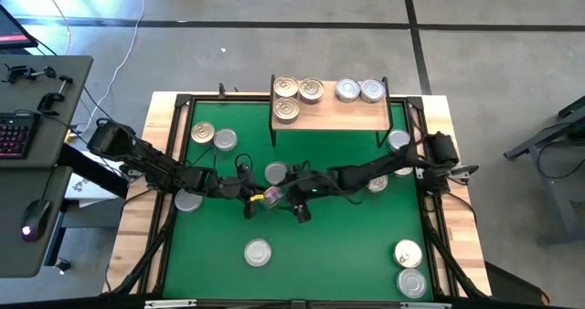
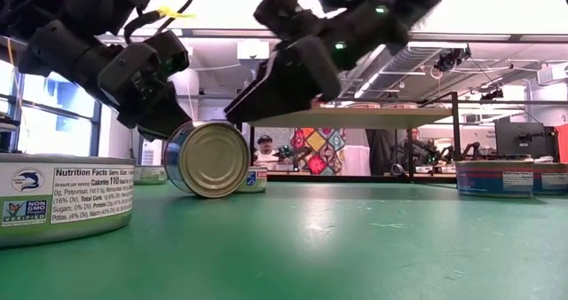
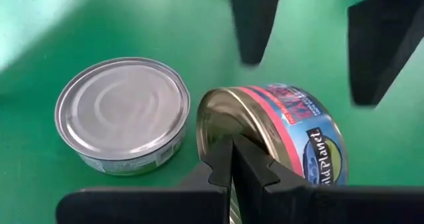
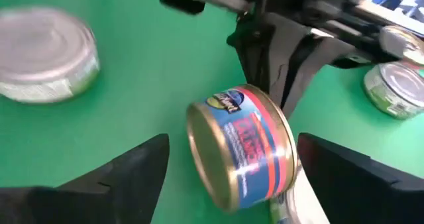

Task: Stack canned seafood by type on shelf
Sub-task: Put the blue pink tuna can on the shelf

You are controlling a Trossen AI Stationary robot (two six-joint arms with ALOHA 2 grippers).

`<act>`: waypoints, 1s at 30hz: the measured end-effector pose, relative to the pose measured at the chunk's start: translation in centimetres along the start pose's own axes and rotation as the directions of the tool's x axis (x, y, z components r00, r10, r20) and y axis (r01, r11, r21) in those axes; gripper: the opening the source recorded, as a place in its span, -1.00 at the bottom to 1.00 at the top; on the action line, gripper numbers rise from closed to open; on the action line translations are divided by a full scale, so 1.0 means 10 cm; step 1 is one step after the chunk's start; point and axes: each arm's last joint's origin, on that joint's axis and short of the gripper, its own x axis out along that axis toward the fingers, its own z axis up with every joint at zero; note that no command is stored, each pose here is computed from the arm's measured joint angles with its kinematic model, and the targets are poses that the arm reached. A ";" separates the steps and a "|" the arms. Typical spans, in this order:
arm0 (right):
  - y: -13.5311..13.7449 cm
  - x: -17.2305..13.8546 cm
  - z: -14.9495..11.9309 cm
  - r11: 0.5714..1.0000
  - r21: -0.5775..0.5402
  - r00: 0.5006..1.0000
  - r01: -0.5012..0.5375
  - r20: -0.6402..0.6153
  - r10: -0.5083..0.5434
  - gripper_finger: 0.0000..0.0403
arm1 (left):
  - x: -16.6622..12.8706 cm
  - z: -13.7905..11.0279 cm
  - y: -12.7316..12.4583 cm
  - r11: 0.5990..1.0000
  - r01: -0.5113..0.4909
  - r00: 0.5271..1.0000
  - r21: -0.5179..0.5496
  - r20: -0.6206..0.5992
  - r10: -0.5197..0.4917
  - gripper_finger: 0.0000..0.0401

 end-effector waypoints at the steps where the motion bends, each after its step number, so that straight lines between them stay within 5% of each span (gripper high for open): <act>1: -0.02 0.04 0.02 1.000 -0.026 1.000 -0.005 -0.025 0.004 0.64 | 0.00 0.00 0.00 1.000 0.000 1.000 0.000 -0.001 0.000 -1.00; 14: -0.31 0.39 0.20 0.991 -0.078 0.985 -0.109 -0.145 0.097 0.62 | 0.00 -0.01 0.02 0.999 -0.043 0.999 0.003 0.002 0.043 -1.00; 18: -0.33 0.40 0.19 0.990 -0.038 0.980 -0.137 -0.151 0.129 0.41 | 0.00 -0.04 0.02 0.999 -0.051 0.998 -0.011 -0.026 0.050 -1.00; 23: -0.29 0.39 0.14 0.988 -0.002 0.966 -0.154 -0.210 0.151 -0.08 | -0.01 -0.10 0.05 0.994 -0.086 0.992 -0.059 -0.093 0.081 -1.00; 30: 0.03 0.25 0.25 0.997 -0.060 0.943 -0.050 -0.331 0.027 -0.10 | -0.05 -0.18 0.04 0.982 -0.166 0.981 -0.090 -0.120 0.155 -1.00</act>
